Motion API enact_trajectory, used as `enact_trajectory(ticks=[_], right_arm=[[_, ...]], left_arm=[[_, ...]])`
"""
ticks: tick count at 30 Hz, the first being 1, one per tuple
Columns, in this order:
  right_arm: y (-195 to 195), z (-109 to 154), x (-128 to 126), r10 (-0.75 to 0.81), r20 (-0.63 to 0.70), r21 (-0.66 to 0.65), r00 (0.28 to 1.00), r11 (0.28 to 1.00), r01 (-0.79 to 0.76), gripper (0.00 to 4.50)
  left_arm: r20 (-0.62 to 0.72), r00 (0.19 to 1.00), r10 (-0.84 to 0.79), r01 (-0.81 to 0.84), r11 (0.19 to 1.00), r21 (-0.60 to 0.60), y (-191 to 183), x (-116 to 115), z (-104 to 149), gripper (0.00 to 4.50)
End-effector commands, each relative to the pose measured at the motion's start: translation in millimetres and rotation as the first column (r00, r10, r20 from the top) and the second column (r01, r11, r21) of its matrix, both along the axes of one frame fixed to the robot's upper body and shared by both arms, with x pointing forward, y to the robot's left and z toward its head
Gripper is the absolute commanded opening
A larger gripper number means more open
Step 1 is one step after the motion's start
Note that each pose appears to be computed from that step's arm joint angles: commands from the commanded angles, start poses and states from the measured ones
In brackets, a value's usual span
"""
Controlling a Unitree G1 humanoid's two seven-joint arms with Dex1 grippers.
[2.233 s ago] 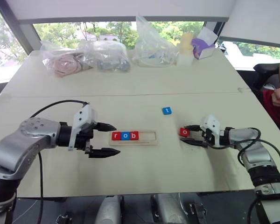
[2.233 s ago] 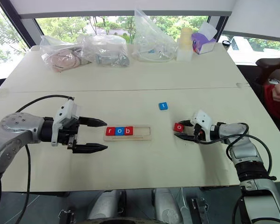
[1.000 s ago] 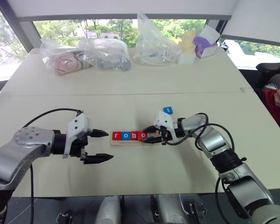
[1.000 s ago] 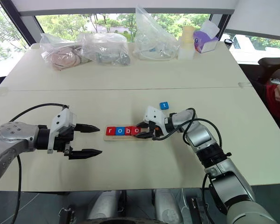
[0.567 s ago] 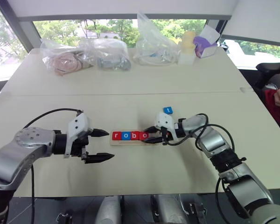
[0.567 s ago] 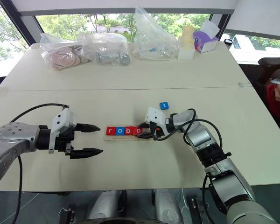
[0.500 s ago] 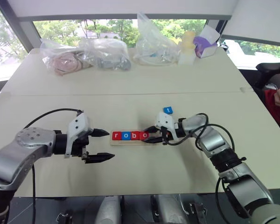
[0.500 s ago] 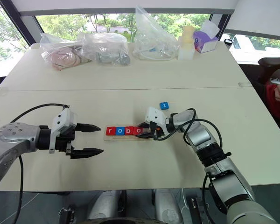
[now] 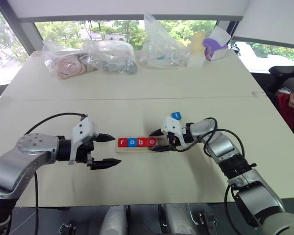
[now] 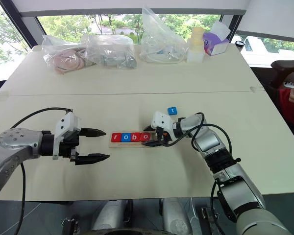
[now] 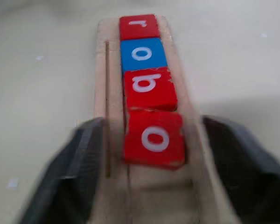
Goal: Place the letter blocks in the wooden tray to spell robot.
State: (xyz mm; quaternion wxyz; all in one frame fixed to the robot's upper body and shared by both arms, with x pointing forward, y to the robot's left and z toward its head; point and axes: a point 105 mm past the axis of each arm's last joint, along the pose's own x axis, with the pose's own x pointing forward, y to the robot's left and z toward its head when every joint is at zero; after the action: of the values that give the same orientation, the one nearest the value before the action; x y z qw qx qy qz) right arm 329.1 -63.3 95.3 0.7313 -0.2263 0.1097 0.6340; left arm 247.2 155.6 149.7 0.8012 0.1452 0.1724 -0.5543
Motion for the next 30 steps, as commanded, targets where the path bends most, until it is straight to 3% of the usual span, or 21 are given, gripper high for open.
enact_trajectory(ticks=[1, 8, 13, 16, 19, 21, 23, 25, 30], right_arm=[[-1, 20, 8, -0.028, 0.064, 0.05, 0.998, 0.998, 0.025, 3.63], [-21, 49, 14, -0.116, 0.128, 0.119, 0.985, 0.988, 0.101, 3.63], [-33, 44, -6, -0.104, 0.184, 0.06, 0.977, 0.994, 0.094, 3.63], [-38, 45, -1, -0.205, 0.186, 0.097, 0.961, 0.977, 0.19, 3.63], [-59, 61, 29, -0.497, 0.128, 0.261, 0.859, 0.852, 0.454, 3.63], [-69, 65, 39, -0.606, 0.111, 0.3, 0.788, 0.776, 0.554, 3.63], [-84, 64, 49, -0.737, 0.102, 0.307, 0.668, 0.662, 0.684, 3.63], [-89, 65, 51, -0.8, 0.026, 0.336, 0.599, 0.571, 0.749, 3.63], [-82, 51, 51, -0.863, -0.114, 0.306, 0.493, 0.441, 0.844, 3.63]], left_arm=[[0.039, 0.999, -0.013, 0.013, 1.0, -0.008, -3, 0, 9, 4.5], [0.043, 0.999, -0.011, 0.011, 1.0, -0.01, -3, 0, 10, 4.5], [0.04, 0.999, -0.011, 0.012, 1.0, -0.011, -2, 1, 10, 4.5], [0.045, 0.999, -0.014, 0.014, 1.0, -0.017, -2, 3, 12, 4.5], [0.106, 0.994, 0.019, -0.01, 0.996, -0.09, -6, 14, 28, 4.5], [0.149, 0.987, 0.055, -0.033, 0.989, -0.146, -9, 22, 40, 4.5], [0.183, 0.98, 0.081, -0.044, 0.979, -0.198, -12, 29, 52, 4.5], [0.194, 0.978, 0.079, -0.038, 0.977, -0.208, -15, 30, 56, 4.5], [0.233, 0.968, 0.097, -0.052, 0.98, -0.191, -17, 41, 59, 4.5]])
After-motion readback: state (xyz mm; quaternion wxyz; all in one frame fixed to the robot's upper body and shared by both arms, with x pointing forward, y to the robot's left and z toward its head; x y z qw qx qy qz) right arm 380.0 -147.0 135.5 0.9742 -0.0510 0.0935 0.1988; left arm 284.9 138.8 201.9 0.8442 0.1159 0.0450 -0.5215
